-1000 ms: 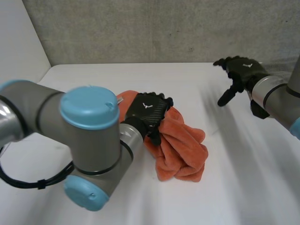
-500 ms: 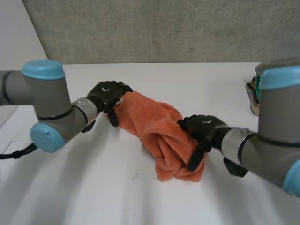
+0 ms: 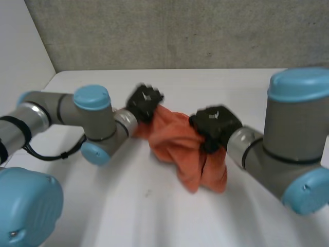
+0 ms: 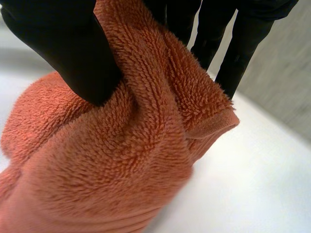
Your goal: Fold the laundry.
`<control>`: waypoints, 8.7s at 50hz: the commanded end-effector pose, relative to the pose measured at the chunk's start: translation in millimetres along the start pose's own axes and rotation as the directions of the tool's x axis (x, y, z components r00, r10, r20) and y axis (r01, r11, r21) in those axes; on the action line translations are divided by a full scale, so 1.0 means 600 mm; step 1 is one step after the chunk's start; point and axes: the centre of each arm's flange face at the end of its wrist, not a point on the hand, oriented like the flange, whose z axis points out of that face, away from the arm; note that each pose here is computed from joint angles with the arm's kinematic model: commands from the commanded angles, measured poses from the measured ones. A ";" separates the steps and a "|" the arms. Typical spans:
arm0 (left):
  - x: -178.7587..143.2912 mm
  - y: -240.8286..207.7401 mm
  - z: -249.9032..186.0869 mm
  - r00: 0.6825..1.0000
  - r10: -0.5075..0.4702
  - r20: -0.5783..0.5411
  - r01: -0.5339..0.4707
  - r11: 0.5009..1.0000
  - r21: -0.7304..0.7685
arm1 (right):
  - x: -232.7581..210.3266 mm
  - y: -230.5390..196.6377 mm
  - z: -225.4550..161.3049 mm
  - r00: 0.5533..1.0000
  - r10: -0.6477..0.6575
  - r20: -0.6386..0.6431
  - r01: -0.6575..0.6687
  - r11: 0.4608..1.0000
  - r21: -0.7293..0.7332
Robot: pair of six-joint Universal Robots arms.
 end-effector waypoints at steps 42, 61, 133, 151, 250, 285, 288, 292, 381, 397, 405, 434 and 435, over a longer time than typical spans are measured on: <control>-0.022 -0.107 -0.342 0.951 -0.236 0.198 0.277 0.936 -0.218 | 0.048 0.044 -0.009 0.979 -0.200 -0.048 0.200 0.980 -0.007; -0.070 -0.069 -0.368 0.920 -0.303 0.249 0.391 0.765 -0.512 | 0.153 0.048 -0.035 0.998 -0.037 -0.047 0.021 0.951 -0.309; -0.026 0.037 -0.327 0.967 -0.130 0.221 0.208 0.901 -0.380 | 0.139 0.113 0.096 0.969 -0.189 -0.156 0.176 0.980 -0.096; -0.032 -0.089 -0.449 0.972 -0.220 0.082 0.227 0.791 -0.568 | 0.132 0.075 0.002 0.935 -0.338 -0.109 0.316 0.931 -0.181; -0.129 -0.072 -0.343 0.925 -0.075 0.372 0.218 0.907 -0.360 | 0.163 0.111 -0.076 0.990 0.001 -0.144 -0.043 0.958 -0.285; -0.168 -0.240 -0.349 0.900 -0.198 0.389 0.257 0.961 -0.106 | -0.036 0.165 -0.080 0.998 0.067 -0.019 -0.069 0.977 -0.202; -0.163 -0.249 -0.359 0.899 -0.216 0.381 0.271 0.958 -0.096 | -0.021 0.159 -0.073 0.994 0.048 -0.095 -0.065 0.981 -0.181; -0.160 -0.261 -0.376 0.898 -0.227 0.376 0.279 0.956 -0.089 | 0.000 0.133 -0.076 0.990 0.010 -0.142 -0.032 0.987 -0.158; -0.133 0.032 -0.175 0.935 -0.115 0.334 0.239 0.903 -0.357 | 0.043 0.131 -0.029 0.974 0.191 -0.124 -0.212 0.959 -0.188; -0.139 -0.175 -0.272 0.941 -0.157 0.301 0.217 0.960 -0.178 | -0.064 0.104 0.009 0.906 0.418 -0.060 -0.421 0.904 -0.069; -0.137 -0.205 -0.305 0.930 -0.198 0.310 0.252 0.957 -0.144 | -0.071 0.122 0.068 0.901 0.372 -0.224 -0.386 0.922 -0.024; -0.281 -0.124 -0.149 0.881 -0.101 0.461 0.046 0.990 0.130 | 0.192 -0.120 0.106 0.874 -0.176 -0.453 0.287 0.939 0.190; -0.315 -0.167 -0.141 0.849 -0.120 0.514 -0.013 0.968 0.249 | 0.214 -0.158 0.111 0.834 -0.142 -0.534 0.332 0.902 0.278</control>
